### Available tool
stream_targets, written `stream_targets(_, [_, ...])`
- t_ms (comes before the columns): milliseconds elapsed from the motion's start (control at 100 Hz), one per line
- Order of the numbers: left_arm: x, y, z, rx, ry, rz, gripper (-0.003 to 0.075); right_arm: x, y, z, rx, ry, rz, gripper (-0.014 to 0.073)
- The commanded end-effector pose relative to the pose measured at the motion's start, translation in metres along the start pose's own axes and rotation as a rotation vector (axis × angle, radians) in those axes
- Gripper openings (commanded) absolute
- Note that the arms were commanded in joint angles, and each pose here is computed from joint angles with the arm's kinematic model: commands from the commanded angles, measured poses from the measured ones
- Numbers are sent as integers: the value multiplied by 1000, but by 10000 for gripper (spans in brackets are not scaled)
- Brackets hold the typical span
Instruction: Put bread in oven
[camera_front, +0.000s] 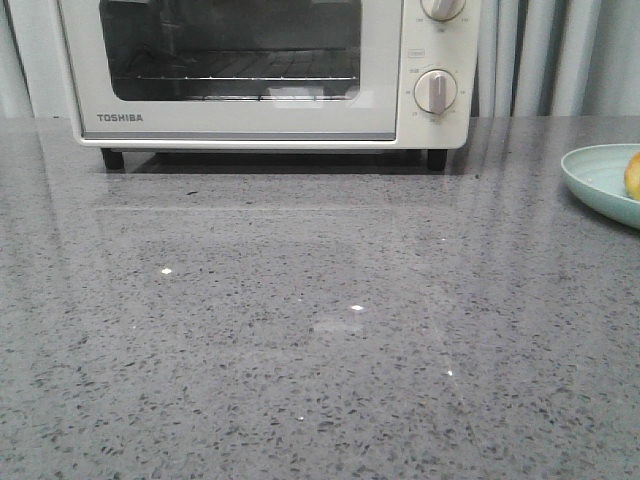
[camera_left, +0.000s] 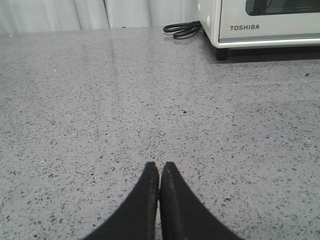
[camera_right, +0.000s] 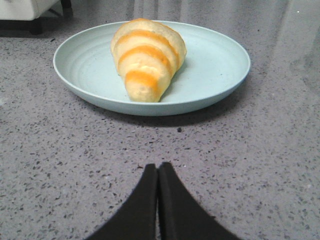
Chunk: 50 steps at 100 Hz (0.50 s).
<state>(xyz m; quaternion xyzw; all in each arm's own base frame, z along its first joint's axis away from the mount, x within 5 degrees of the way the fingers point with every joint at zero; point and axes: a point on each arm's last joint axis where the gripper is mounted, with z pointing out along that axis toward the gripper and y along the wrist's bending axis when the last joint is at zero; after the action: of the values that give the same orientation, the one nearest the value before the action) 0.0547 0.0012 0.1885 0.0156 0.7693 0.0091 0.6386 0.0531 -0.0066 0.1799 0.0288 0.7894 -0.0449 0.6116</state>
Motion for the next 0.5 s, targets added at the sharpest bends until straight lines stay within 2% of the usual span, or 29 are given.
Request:
stream_targets(0, [-1, -2, 0, 19, -84, 1, -21, 5, 0, 1, 0, -18, 1, -57])
stream_targets(490, [-3, -2, 0, 23, -110, 1, -21, 6, 0, 1, 0, -10, 1, -57])
